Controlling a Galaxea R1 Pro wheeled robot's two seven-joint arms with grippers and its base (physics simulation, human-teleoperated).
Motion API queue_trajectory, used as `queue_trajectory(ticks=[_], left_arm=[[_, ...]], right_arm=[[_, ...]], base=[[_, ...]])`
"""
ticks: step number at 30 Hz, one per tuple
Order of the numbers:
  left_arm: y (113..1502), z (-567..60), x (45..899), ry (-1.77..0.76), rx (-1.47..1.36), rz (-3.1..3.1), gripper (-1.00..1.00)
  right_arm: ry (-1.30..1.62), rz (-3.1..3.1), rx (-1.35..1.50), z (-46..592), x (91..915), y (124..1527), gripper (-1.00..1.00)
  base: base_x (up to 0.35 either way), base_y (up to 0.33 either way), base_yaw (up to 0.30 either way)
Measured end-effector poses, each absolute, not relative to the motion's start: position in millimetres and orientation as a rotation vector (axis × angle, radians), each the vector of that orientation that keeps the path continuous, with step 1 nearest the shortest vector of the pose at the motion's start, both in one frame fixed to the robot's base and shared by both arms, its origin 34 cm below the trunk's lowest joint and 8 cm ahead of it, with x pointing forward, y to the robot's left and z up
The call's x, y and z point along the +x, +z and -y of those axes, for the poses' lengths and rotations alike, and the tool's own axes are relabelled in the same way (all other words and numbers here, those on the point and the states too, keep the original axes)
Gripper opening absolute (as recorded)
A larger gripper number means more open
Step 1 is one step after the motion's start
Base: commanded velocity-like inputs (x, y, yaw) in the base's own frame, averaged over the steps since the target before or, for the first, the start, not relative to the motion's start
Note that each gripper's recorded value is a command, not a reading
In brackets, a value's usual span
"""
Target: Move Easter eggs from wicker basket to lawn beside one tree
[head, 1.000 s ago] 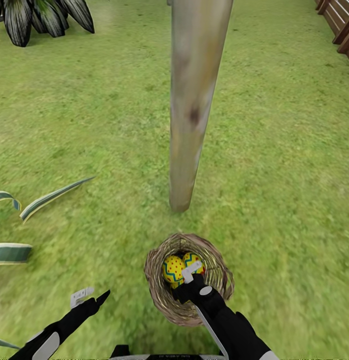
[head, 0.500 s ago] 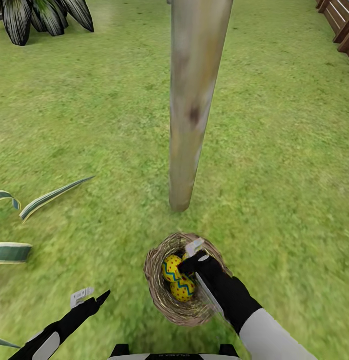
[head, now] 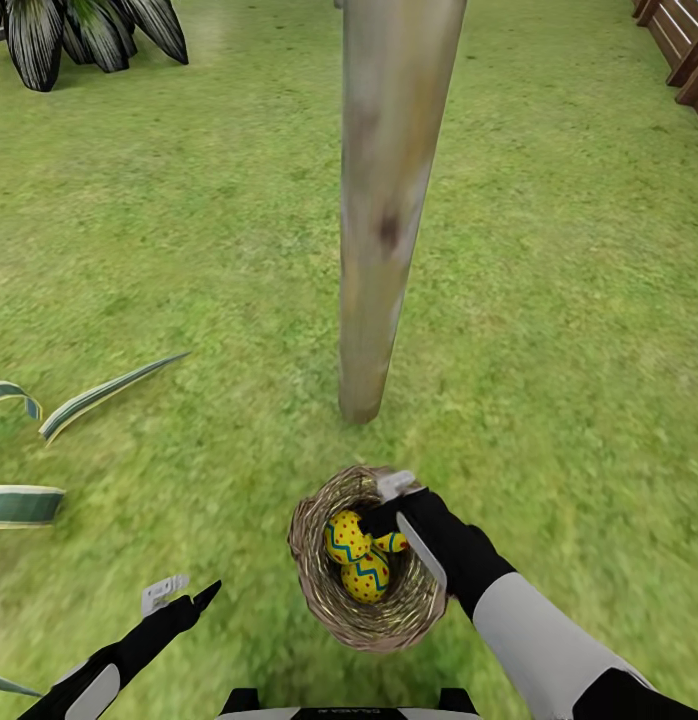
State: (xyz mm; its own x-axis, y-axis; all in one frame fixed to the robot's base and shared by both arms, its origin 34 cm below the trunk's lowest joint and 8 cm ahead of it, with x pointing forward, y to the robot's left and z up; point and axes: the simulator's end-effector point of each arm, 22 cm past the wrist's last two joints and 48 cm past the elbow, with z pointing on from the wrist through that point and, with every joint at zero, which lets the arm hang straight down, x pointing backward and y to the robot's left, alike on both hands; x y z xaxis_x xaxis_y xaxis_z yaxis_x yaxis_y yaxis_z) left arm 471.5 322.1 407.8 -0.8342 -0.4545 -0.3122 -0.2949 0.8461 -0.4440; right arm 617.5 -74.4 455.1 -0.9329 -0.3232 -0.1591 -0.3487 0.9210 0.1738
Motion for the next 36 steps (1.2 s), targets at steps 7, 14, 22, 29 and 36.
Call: queue_trajectory(ticks=[7, 14, 22, 29, 36], left_arm=[[404.1, -322.5, 471.2, -0.534, -0.558, -2.613, 1.0], [392.3, -321.9, 471.6, -0.536, -0.556, -2.611, 1.0], [378.2, -321.8, 470.9, -0.538, -0.556, -2.609, 1.0], [365.6, -321.6, 469.9, -0.539, -0.556, -2.609, 1.0], [352.5, -321.3, 468.5, -0.54, -0.554, -2.609, 1.0]], right_arm=[[0.405, -2.965, -0.411, 61.3, 612.5, 451.5, 1.0], [0.409, -2.962, -0.407, 60.6, 611.5, 438.7, 1.0], [0.404, -2.976, -0.411, 62.5, 605.3, 421.0, 1.0], [0.398, -2.973, -0.4, 65.0, 602.3, 403.7, 1.0], [0.394, -2.96, -0.39, 66.2, 602.1, 388.1, 1.0]], base=[[0.0, 0.0, 0.0], [0.0, 0.0, 0.0], [0.0, 0.0, 0.0], [0.0, 0.0, 0.0], [0.0, 0.0, 0.0]])
